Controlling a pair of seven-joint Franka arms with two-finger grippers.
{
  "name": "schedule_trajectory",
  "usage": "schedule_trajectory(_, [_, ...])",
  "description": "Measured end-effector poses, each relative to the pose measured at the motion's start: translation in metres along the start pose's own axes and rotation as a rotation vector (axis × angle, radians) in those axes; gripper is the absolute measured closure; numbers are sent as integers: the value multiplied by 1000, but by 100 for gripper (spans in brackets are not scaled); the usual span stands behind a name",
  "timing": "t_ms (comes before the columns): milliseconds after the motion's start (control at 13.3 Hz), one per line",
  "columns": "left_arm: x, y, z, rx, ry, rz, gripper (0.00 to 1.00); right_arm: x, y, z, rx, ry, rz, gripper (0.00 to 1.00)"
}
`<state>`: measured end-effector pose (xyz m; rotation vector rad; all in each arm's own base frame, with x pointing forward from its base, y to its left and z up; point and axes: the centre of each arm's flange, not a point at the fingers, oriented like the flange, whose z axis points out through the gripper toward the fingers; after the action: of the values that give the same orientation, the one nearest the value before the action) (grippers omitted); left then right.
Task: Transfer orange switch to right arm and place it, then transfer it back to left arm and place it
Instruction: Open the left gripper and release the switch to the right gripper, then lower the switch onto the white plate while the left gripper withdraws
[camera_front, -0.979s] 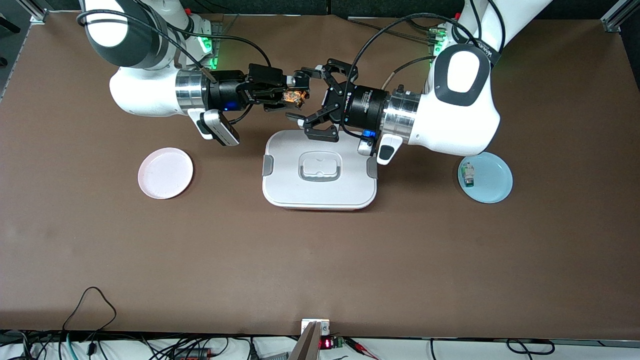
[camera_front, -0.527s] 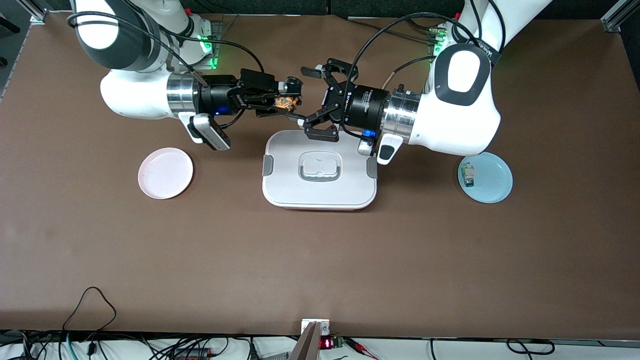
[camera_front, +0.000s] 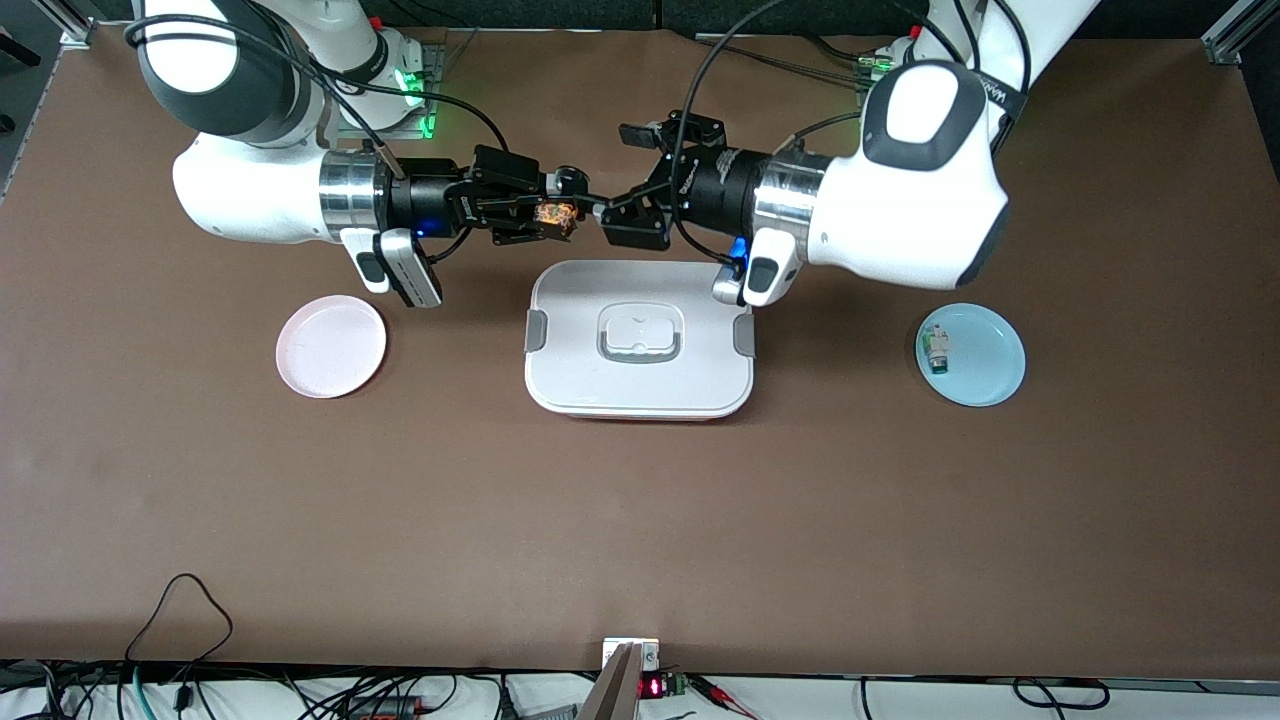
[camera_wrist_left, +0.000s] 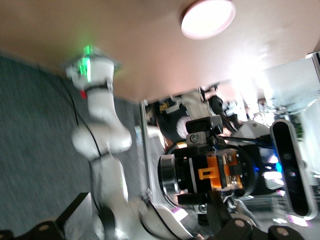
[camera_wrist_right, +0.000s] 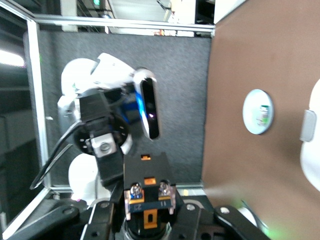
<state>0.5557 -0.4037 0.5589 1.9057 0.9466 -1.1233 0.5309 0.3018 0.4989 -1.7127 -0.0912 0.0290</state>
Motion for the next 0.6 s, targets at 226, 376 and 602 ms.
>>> schedule_trajectory(226, [-36, -21, 30, 153, 161, 212, 0, 5, 15, -20, -131, -15, -43, 65])
schedule_trajectory(376, [-56, -34, 53, 231, 255, 338, 0, 12, 30, -48, -266, -37, -95, 65])
schedule_trajectory(602, [-57, -46, 63, 318, 338, 504, 0, 14, 49, -78, -467, -125, -208, 65])
